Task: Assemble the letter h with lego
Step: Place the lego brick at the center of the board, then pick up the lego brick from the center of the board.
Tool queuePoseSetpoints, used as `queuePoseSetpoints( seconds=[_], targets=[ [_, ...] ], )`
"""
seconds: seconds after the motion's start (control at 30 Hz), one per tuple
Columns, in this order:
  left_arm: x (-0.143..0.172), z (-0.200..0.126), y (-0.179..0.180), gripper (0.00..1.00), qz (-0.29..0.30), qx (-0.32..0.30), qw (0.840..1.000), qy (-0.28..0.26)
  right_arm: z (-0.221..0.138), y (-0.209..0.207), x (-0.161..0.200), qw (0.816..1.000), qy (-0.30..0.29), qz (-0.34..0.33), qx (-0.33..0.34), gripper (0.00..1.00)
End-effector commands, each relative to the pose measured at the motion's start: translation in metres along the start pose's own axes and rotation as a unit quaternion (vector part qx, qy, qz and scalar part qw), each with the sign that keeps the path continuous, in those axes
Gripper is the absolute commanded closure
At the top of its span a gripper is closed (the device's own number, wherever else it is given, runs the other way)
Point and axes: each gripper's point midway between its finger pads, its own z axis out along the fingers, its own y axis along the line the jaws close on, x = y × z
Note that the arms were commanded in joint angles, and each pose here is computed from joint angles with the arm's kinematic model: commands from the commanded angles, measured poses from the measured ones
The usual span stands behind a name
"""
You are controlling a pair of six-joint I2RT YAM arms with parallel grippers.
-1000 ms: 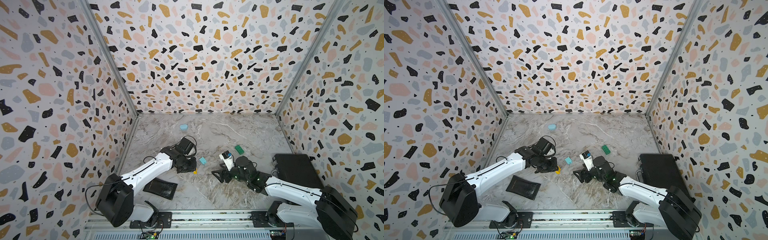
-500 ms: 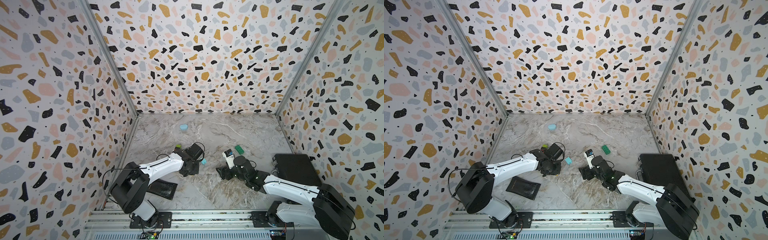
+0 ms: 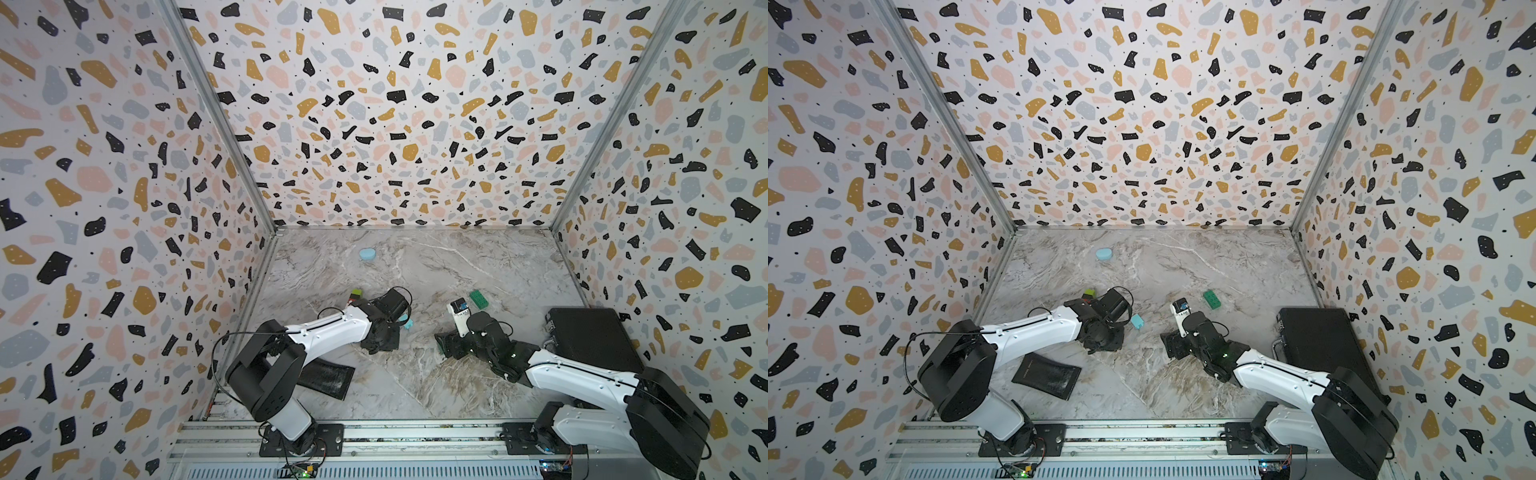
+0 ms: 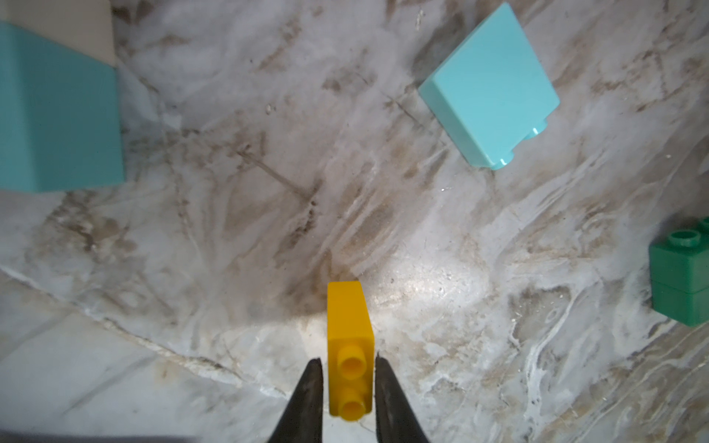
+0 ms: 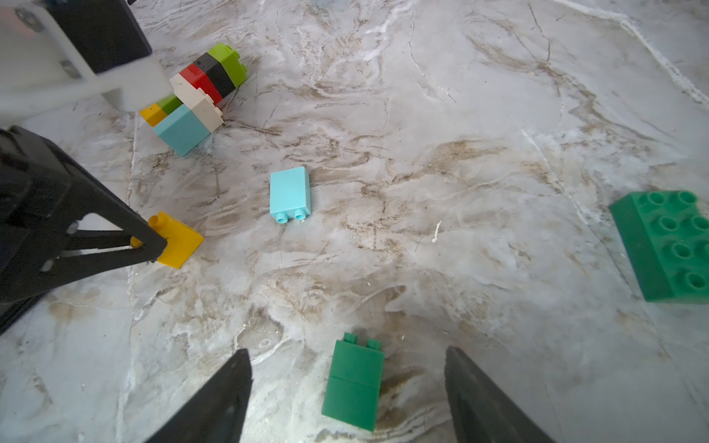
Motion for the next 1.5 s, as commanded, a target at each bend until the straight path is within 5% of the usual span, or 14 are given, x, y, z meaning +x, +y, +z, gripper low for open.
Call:
queuePoseSetpoints(
  seconds=[0.0,0.3,0.43,0.6,0.73,1.0,1.47],
  targets=[
    [-0.006,-0.008,-0.006,0.73,-0.004,0.008,1.000,-0.005,-0.004,0.000,-0.016,1.000,-0.014,0.003,0.006,0.19],
    [-0.022,-0.068,-0.019,0.58,-0.001,0.048,0.998,-0.049,0.000,-0.004,-0.013,1.000,-0.005,0.002,0.017,0.19],
    [-0.026,-0.112,-0.029,0.39,0.026,0.083,0.994,-0.063,0.002,-0.006,-0.010,1.000,0.008,0.012,0.020,0.20],
    [-0.021,-0.144,-0.017,0.01,0.103,0.055,0.991,-0.063,-0.002,-0.008,-0.003,0.998,0.047,0.040,0.031,0.28],
    [-0.018,-0.123,0.018,0.01,0.121,-0.018,0.990,-0.070,-0.004,-0.014,0.011,0.990,0.112,0.054,0.061,0.31],
    [-0.011,-0.096,0.030,0.01,0.108,-0.027,0.993,-0.026,-0.001,-0.010,0.047,0.970,0.218,0.086,0.068,0.33],
    [-0.009,-0.094,0.031,0.01,0.108,-0.026,0.994,-0.020,0.023,-0.003,0.054,0.958,0.271,0.067,0.066,0.32]
  ],
)
